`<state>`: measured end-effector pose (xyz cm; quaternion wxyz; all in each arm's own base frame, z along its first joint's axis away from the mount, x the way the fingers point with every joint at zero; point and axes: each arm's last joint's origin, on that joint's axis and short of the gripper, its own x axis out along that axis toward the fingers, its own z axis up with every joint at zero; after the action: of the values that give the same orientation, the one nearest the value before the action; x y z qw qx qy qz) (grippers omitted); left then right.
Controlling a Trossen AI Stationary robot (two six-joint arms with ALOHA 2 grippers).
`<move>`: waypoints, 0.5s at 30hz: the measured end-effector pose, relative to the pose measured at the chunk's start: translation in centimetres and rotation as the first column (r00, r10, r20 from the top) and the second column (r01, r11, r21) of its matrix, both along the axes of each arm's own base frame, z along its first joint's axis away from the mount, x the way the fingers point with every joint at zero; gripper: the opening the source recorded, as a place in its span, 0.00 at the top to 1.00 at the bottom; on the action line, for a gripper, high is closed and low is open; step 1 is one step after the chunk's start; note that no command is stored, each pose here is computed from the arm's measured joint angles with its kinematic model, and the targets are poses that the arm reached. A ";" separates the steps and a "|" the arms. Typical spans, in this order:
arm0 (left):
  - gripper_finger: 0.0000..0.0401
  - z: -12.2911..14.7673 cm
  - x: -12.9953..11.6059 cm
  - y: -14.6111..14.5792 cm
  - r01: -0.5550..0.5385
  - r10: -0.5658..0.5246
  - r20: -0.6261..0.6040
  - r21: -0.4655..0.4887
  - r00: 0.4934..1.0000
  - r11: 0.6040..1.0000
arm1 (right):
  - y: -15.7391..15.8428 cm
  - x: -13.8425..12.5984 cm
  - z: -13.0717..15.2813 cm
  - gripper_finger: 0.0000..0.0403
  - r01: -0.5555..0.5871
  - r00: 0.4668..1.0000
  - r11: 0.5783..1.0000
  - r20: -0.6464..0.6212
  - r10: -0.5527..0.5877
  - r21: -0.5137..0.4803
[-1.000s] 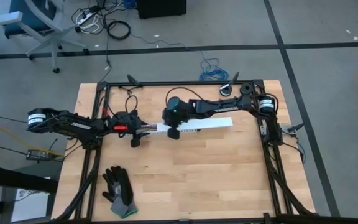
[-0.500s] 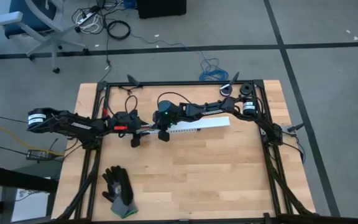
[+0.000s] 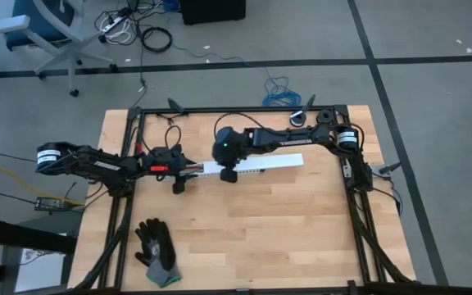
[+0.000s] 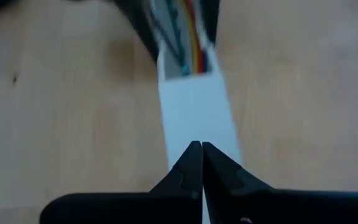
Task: Ziptie cables
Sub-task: Close the white cable duct with the cover
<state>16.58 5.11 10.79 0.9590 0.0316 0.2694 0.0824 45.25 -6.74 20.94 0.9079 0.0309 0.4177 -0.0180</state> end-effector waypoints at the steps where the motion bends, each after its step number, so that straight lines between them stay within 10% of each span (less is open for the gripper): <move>1: 0.41 0.0 0.0 0.0 0.000 0.000 0.000 0.000 1.000 1.000 | -0.1 0.2 -0.7 1.00 -0.001 1.000 1.000 -0.012 0.001 0.021; 7: 0.41 -0.1 -0.1 0.0 0.000 0.000 -0.001 -0.004 1.000 1.000 | -0.9 4.2 -6.2 1.00 -0.097 0.987 0.985 0.140 0.077 0.140; 15: 0.41 0.1 0.1 0.0 -0.007 0.007 0.009 -0.007 1.000 1.000 | -0.3 5.7 -2.7 1.00 -0.162 0.940 0.986 0.296 0.168 -0.044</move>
<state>16.64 5.13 10.87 0.9600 0.0268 0.2656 0.0851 50.96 -6.99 18.22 0.9591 -0.0103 0.2765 0.0592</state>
